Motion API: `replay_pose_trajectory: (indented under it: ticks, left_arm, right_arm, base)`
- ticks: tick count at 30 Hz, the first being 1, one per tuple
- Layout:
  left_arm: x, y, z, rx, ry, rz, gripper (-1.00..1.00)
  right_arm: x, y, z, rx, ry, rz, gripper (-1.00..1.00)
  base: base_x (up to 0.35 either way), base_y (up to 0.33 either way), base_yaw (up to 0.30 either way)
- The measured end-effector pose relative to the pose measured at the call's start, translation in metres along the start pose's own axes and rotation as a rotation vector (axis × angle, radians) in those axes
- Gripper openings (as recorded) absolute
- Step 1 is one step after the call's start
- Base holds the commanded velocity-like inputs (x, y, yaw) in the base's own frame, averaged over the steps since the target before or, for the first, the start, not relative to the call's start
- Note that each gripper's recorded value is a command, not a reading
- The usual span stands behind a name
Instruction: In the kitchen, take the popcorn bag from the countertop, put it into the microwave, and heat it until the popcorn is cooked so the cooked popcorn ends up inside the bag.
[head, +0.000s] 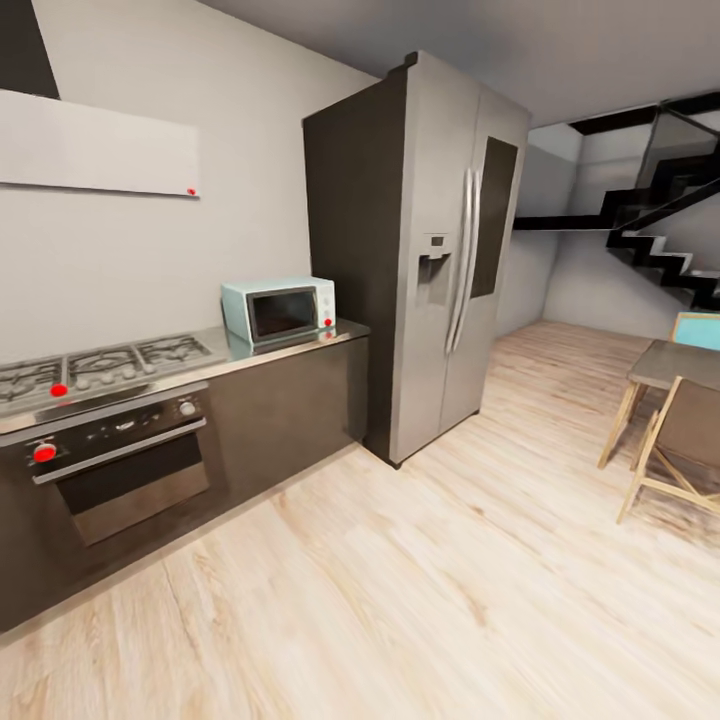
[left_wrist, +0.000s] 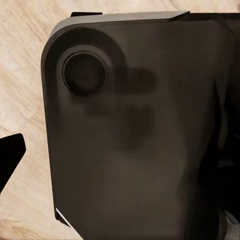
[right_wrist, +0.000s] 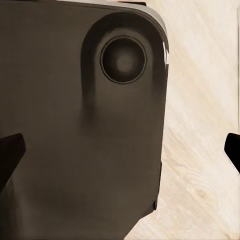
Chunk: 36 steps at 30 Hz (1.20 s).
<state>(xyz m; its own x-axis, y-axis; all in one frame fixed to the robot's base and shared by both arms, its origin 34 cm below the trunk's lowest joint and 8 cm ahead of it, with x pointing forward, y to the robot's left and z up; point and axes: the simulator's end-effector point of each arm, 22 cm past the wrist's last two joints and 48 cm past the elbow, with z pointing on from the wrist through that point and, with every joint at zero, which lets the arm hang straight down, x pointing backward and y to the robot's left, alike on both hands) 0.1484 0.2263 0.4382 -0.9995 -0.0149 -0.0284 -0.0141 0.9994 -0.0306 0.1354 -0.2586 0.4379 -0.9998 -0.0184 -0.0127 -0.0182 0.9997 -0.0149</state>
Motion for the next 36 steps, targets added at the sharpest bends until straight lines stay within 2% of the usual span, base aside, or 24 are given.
replay_pose_trajectory:
  ticks: [36]
  left_arm:
    - [0.0002,-0.0010,0.0000,0.004,0.000,0.000,1.00]
  right_arm:
    - [0.0000,0.0004,0.0000,0.000,0.000,0.007,1.00]
  base:
    - [0.262,-0.147,0.000]
